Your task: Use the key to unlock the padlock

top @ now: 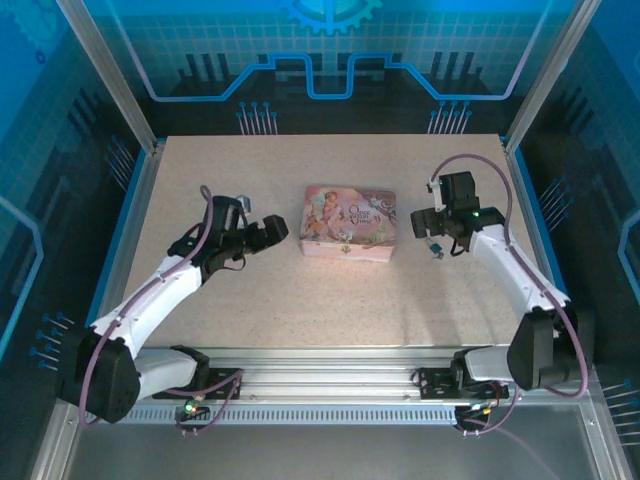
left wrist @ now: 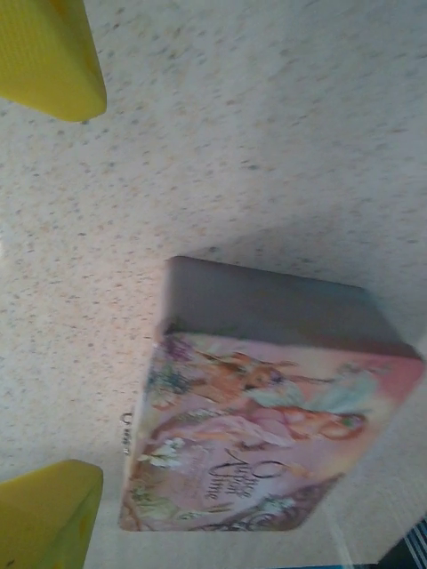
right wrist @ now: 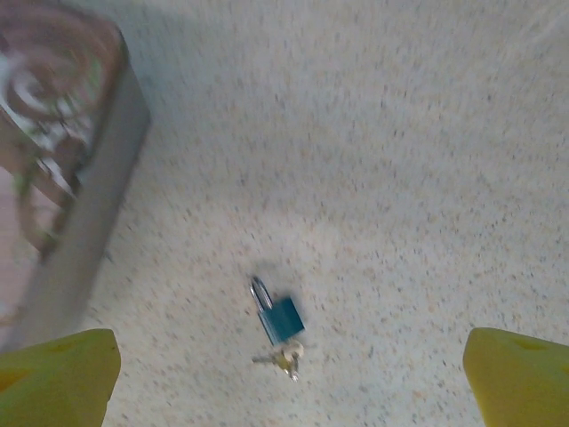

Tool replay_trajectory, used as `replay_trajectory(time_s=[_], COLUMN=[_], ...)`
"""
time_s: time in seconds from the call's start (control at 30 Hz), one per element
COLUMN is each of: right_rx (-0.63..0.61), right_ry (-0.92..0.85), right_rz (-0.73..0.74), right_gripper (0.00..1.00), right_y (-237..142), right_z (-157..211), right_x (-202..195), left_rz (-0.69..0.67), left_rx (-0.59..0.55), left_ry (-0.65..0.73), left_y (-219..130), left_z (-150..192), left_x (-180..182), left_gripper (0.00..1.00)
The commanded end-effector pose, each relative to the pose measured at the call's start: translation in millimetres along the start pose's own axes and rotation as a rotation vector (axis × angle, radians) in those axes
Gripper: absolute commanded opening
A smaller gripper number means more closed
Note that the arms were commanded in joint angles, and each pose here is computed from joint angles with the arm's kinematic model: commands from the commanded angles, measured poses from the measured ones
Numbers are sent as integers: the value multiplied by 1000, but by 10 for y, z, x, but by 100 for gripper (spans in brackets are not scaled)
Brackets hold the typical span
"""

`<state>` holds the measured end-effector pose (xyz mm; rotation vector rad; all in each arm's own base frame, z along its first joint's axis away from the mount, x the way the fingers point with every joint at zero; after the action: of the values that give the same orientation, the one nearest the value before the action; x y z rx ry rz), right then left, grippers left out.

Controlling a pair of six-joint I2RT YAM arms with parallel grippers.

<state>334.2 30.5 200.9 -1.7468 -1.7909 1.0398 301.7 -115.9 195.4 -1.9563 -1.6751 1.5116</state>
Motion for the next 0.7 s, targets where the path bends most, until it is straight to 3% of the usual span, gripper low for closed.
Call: replay_trajectory(time_s=[0.0,0.1,0.23,0.4,0.67], right_rx=[-150,-302,-489,-455,-460], right_ry=[84,91,107,124,137], right_rz=[-59,-33,69,160,150], right_gripper=[100,100,100,100,100], right_y=[-25,-86,-181,4,379], right_z=[-98,-126,-122,-10,168], right_x=[81,57,-81,-221,-233], left_rz=[-125,-176,-271,-357,-428], left_rx=[-153,-290,-371,-448,-515], left_ry=[146,254,307,277,296], left_y=[-186,-265,-275,-215,225], left_z=[-280,-451,-624,-705,-613], left_x=[83,134,381,841,1443], left_gripper=[99,99,99,99,99])
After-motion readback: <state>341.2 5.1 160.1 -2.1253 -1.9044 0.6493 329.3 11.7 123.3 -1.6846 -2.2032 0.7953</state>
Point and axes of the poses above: each hand's point on the last joint's axis, 136 mm out from that joint toward the fingers, its own y axis out along the fingers, its own x axis along the line the jaws close on, z = x × y, the point moved 4 cm from there along -y, back along the fingers, and after that the axes turned 2 degrees about -y, right-handed, at the moved point
